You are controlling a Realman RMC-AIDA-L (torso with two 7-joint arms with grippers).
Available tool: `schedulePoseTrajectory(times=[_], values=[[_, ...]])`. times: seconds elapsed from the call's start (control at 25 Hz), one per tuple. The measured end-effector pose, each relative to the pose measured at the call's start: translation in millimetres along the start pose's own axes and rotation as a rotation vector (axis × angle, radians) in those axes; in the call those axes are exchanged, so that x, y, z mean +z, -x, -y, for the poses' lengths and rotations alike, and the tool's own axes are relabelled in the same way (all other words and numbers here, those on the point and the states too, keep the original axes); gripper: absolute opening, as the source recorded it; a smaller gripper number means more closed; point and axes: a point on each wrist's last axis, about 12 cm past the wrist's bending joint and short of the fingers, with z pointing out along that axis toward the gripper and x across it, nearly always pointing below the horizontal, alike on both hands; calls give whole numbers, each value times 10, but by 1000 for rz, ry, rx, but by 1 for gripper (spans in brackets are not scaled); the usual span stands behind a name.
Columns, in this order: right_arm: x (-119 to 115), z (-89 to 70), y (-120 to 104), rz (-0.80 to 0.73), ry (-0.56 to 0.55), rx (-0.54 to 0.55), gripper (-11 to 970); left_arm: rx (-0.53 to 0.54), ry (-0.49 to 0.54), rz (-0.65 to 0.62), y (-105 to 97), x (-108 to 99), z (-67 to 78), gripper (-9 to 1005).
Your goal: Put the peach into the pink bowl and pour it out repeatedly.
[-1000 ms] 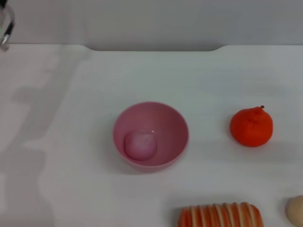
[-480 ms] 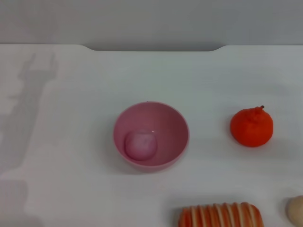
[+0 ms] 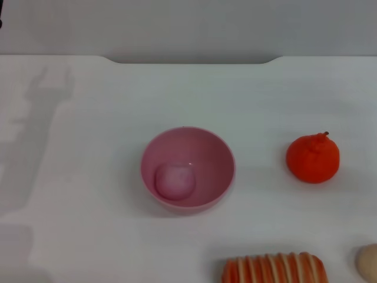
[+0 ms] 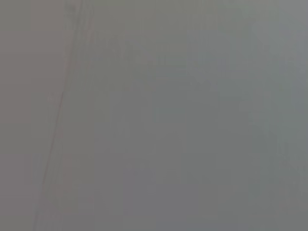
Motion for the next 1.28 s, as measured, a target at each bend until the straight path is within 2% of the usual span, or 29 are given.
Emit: schedulePoseTrajectory(times=[0.32,1.28], values=[[22,-11,2,4,-6,6,506,-30,59,-30,-10,77,-64,547],[115,15,-18,-18,-56,20,507,-25,52,-63,-55,92,-27,547]])
